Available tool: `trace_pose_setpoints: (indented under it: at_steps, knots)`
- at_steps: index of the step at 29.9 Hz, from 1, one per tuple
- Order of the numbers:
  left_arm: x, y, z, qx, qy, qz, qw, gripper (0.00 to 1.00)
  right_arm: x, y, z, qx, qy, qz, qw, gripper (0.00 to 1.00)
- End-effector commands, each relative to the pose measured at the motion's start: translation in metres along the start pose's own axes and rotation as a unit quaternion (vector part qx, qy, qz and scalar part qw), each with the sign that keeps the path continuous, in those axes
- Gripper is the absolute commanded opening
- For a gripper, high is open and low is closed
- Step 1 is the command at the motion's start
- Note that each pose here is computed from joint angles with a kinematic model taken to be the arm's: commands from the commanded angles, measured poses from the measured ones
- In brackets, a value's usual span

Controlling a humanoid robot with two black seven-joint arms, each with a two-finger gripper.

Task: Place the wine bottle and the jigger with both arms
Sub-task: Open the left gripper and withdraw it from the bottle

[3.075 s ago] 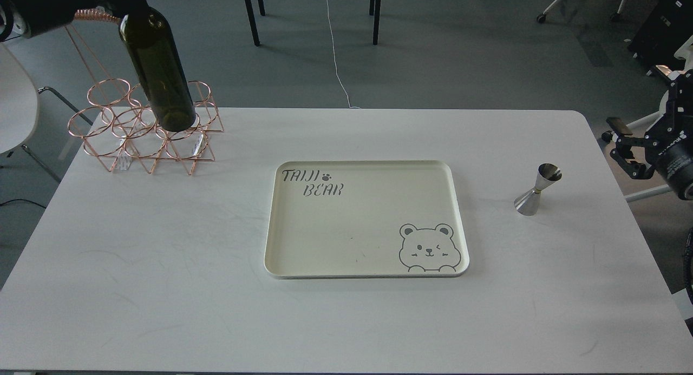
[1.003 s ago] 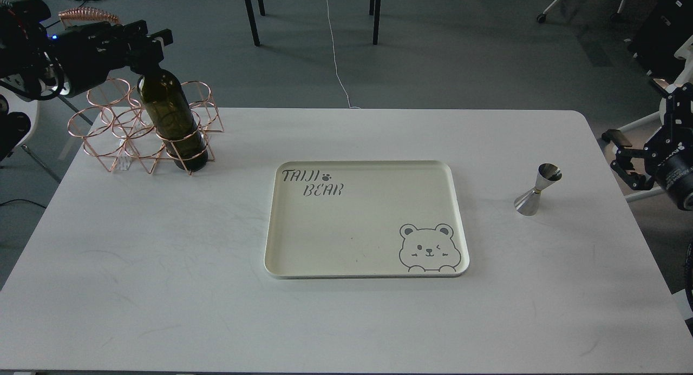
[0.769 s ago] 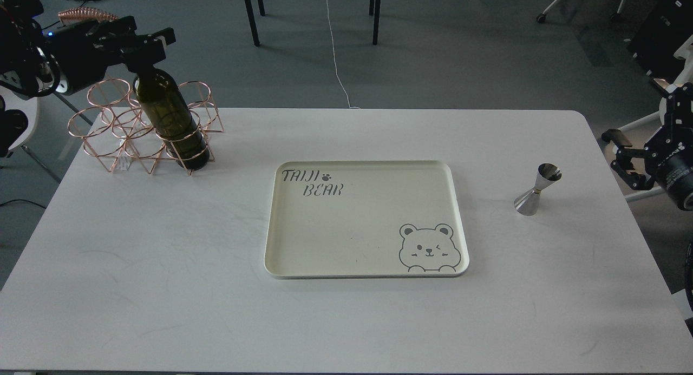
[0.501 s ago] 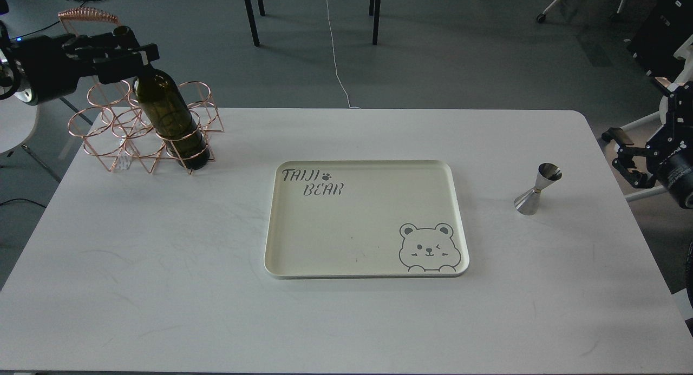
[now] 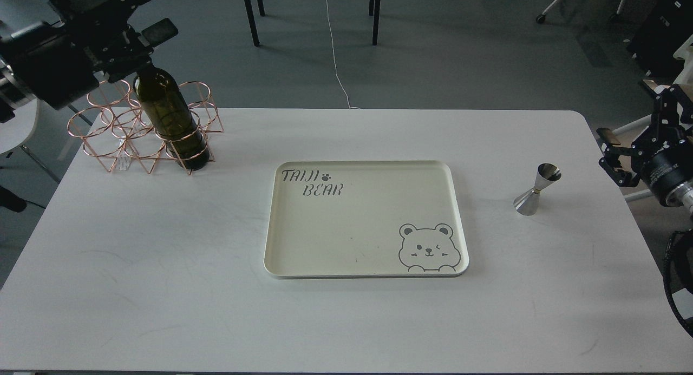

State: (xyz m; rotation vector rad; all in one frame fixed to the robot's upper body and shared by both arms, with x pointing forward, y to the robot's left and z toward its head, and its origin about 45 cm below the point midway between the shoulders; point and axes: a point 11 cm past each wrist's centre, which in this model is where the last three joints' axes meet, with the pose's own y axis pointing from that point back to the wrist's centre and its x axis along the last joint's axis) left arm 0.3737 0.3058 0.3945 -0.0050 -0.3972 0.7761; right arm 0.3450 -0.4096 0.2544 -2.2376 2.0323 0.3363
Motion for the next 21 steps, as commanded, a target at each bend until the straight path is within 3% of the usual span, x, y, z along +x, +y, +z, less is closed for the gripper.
trace_pose_setpoints:
  at_steps: [1,7,15,21]
  knots:
    - [-0.026,-0.019,-0.019,-0.034,0.077,0.004,0.996,0.98,-0.009,-0.007,0.005,0.003,-0.014,-0.010,1.000,0.99]
    - [-0.057,-0.016,-0.061,-0.100,0.215,0.086,0.968,0.98,-0.015,-0.006,0.006,0.002,-0.029,-0.042,0.999,0.99]
    - [-0.097,0.014,-0.144,-0.019,0.312,0.171,0.934,0.98,-0.028,-0.002,0.013,-0.008,0.022,-0.099,0.995,0.99]
    - [-0.113,0.025,-0.161,0.007,0.316,0.174,0.933,0.98,-0.026,0.002,0.018,-0.015,0.026,-0.097,0.995,0.99]
